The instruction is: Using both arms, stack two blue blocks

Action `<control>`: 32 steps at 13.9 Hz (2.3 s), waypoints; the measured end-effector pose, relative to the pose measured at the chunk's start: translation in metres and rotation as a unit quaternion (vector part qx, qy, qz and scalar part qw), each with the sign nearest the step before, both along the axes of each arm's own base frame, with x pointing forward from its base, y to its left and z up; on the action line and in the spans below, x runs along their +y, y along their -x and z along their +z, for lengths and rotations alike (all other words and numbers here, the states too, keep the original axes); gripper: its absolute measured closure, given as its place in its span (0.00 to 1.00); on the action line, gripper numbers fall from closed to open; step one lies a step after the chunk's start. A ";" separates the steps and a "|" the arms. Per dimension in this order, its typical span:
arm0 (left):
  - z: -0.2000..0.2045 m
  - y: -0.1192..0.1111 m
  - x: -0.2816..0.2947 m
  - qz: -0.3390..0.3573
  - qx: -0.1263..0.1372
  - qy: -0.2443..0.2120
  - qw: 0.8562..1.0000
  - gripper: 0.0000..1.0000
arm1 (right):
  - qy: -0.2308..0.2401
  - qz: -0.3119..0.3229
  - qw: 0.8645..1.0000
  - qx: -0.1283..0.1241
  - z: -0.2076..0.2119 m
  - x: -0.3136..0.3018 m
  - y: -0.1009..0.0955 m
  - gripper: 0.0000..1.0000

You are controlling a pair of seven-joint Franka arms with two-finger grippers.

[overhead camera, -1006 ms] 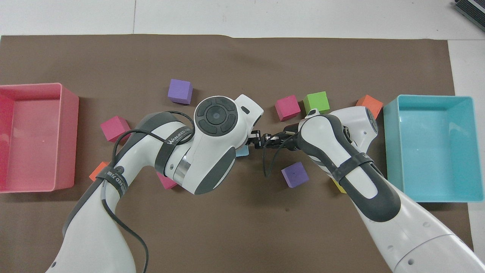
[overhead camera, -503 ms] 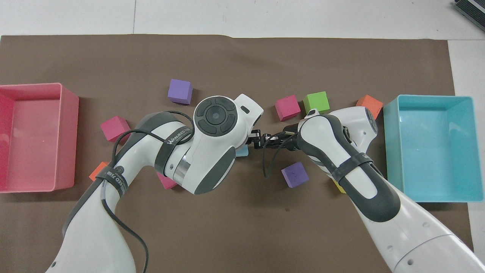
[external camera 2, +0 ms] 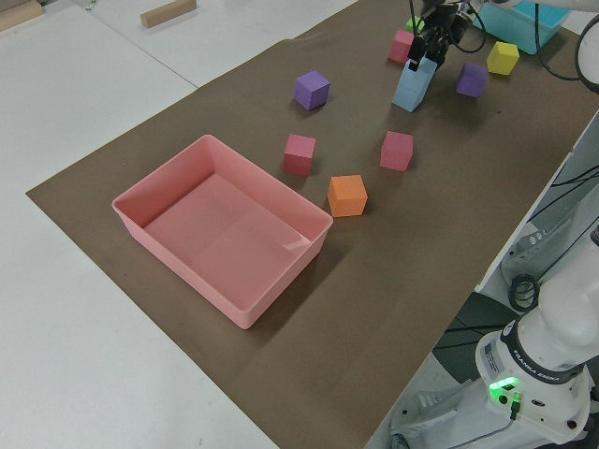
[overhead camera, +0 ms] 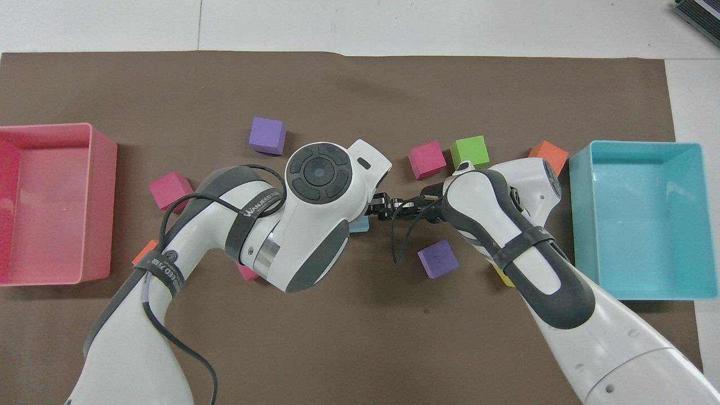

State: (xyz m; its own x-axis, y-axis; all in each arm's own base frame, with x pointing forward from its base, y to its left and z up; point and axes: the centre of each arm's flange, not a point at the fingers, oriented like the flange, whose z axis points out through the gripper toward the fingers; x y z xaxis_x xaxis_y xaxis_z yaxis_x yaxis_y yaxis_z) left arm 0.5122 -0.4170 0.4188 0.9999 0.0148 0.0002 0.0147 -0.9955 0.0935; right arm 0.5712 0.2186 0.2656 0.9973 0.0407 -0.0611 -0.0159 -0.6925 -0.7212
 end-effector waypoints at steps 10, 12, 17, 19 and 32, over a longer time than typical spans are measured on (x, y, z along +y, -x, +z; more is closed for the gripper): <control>0.107 0.042 0.118 -0.023 0.000 -0.022 0.999 0.00 | 0.082 0.051 0.992 -0.085 0.060 -0.047 -0.022 0.99; 0.116 0.029 0.154 -0.023 -0.005 -0.021 0.999 0.00 | 0.139 0.074 0.981 -0.110 0.084 -0.074 -0.028 0.84; 0.153 0.004 0.252 -0.050 -0.017 -0.022 0.998 0.00 | 0.259 0.096 0.953 -0.123 0.145 -0.099 -0.025 0.27; 0.179 -0.004 0.289 -0.060 -0.026 -0.023 0.998 0.00 | 0.300 0.095 0.944 -0.096 0.173 -0.112 -0.026 0.07; 0.238 -0.016 0.331 -0.070 0.016 -0.026 0.997 0.00 | 0.382 0.031 0.919 -0.091 0.313 -0.219 0.003 0.00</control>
